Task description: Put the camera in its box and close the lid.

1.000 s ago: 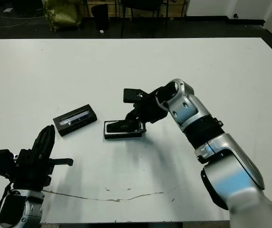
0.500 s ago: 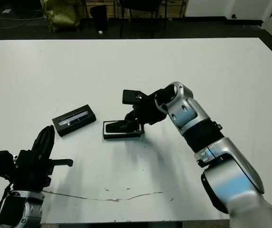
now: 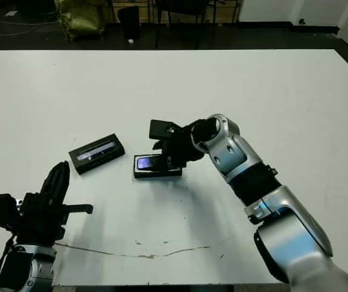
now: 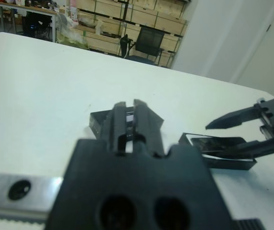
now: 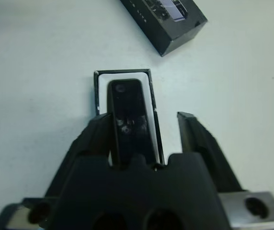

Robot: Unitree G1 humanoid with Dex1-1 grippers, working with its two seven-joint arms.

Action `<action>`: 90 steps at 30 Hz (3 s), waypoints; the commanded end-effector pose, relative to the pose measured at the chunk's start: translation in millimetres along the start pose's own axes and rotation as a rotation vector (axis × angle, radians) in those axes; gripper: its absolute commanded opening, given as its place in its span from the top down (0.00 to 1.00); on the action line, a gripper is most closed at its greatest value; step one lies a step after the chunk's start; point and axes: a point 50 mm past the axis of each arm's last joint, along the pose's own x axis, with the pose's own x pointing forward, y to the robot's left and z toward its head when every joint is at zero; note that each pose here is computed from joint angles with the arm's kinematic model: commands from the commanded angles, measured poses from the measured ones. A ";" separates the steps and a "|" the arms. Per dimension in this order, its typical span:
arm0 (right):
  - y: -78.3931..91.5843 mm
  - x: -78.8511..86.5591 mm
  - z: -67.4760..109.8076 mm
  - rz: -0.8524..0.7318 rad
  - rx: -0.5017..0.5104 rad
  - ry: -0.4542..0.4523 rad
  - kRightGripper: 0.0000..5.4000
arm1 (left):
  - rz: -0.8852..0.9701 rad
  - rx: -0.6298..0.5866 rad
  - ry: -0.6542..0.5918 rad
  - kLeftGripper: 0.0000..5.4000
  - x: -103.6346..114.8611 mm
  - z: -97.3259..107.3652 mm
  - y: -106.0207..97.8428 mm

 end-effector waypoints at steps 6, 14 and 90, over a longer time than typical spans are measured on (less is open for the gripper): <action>12.6 7.3 -19.9 0.049 0.009 0.020 0.12 | 0.008 0.008 0.031 1.00 -2.8 -8.1 2.0; 7.0 -3.9 -16.6 0.019 0.044 -0.050 0.00 | 0.003 0.010 0.029 1.00 -1.1 -9.6 0.9; 117.1 -88.8 -85.6 -0.829 0.679 -0.506 1.00 | -0.791 0.624 0.412 0.13 125.5 77.1 66.6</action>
